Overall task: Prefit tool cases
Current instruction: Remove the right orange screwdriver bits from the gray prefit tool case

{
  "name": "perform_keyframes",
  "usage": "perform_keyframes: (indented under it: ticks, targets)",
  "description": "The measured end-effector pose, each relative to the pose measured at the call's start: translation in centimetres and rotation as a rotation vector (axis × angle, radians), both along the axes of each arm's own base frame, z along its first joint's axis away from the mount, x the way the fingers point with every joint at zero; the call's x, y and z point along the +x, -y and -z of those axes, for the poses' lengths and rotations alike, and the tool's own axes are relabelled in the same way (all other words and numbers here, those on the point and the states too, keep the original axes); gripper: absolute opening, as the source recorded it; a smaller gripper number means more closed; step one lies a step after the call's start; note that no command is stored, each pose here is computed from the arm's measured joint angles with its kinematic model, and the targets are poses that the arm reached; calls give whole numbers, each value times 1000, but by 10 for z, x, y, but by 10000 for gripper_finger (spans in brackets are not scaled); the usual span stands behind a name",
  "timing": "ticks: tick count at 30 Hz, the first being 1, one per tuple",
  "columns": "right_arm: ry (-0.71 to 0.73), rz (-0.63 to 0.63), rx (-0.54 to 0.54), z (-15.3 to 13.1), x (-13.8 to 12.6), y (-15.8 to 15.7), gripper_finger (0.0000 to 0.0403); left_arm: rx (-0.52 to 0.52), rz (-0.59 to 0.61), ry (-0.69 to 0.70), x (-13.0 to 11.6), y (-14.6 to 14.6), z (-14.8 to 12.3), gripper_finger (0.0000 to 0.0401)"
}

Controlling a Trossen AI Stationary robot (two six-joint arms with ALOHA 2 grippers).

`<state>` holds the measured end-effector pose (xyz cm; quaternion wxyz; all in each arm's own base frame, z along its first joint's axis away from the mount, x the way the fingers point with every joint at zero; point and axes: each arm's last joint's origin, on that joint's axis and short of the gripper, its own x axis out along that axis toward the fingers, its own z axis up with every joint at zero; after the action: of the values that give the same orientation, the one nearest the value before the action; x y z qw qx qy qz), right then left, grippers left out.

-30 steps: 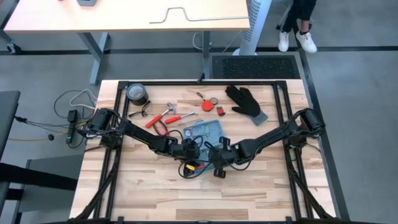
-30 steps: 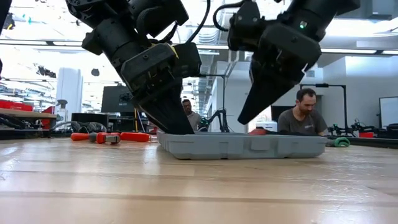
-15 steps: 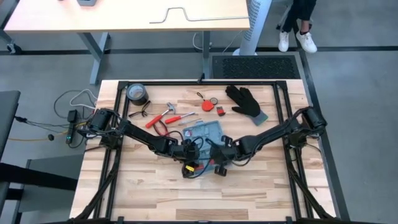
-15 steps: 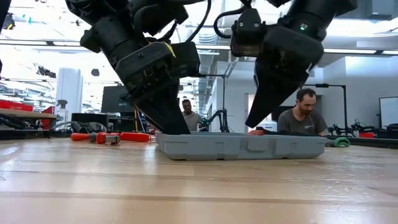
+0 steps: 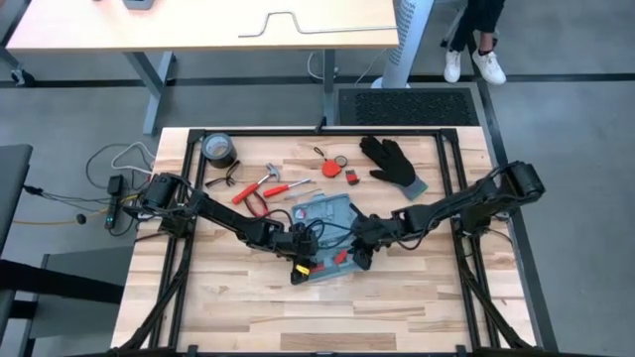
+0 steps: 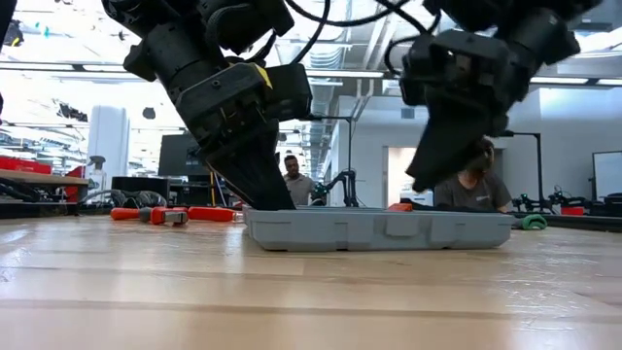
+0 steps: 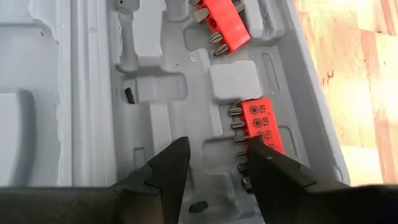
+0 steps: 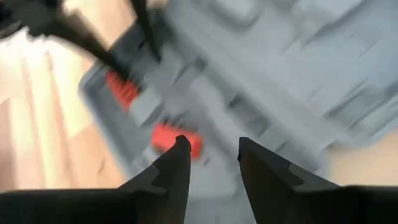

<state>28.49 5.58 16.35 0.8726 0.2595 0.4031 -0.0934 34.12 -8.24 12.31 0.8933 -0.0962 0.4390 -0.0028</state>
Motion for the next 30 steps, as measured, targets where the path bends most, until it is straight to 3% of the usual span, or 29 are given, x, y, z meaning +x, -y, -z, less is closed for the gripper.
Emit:
perform_keyframes:
  ticks: [8, 18, 30]
  targets:
    - [45, -37, 70, 15, 7, -14, 135, 6, 7, 1, 0, 0, 0, 159]
    - [1, 0, 73, 26, 10, -3, 133, 7, 7, 2, 0, 0, 0, 159]
    - [39, -56, 214, 33, 6, 5, 136, 8, 7, 2, 0, 0, 0, 159]
